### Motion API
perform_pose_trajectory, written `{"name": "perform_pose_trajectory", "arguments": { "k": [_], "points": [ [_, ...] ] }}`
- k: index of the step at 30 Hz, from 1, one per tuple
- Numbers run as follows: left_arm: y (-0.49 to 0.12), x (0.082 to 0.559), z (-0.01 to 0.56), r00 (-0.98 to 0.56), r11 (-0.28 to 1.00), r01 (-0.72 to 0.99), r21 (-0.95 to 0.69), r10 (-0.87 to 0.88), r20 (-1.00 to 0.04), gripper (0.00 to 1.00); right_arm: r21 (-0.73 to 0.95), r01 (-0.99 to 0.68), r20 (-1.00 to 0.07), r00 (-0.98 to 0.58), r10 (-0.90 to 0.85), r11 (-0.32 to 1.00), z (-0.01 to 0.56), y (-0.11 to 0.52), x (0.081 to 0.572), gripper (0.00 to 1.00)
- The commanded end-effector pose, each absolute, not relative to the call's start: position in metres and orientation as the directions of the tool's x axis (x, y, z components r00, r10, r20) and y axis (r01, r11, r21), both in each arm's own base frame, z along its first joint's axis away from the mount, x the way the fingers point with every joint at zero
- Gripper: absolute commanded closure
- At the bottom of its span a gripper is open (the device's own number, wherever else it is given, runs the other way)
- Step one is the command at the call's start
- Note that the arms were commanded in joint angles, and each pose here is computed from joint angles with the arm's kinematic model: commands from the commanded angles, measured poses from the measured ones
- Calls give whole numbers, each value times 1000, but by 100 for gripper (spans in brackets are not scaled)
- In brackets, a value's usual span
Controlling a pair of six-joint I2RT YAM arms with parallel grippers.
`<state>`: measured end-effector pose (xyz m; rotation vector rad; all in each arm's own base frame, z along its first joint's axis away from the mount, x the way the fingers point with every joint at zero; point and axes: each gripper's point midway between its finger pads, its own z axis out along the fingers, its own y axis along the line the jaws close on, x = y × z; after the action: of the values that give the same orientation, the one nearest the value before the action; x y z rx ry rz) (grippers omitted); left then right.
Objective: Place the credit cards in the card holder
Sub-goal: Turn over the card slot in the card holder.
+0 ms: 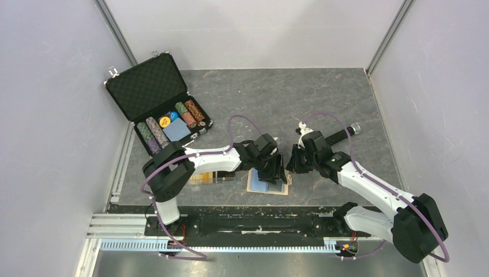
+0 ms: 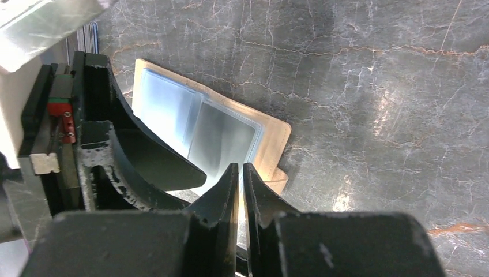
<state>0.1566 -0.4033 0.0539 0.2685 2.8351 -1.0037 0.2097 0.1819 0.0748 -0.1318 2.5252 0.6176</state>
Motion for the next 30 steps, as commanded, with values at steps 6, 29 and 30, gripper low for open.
{"name": "perform_pose_trajectory", "arguments": {
  "k": [6, 29, 30],
  "points": [
    [-397, 185, 140, -946, 557, 237, -796, -53, -319, 42, 456, -271, -557, -830, 35, 848, 96, 198, 219, 89],
    [-150, 198, 101, -898, 929, -60, -365, -210, -386, 42, 551, -293, -503, -863, 32, 781, 87, 225, 209, 84],
    [-147, 198, 99, -900, 936, -63, -347, -204, -386, 42, 551, -294, -503, -864, 30, 781, 87, 226, 209, 84]
  ]
}}
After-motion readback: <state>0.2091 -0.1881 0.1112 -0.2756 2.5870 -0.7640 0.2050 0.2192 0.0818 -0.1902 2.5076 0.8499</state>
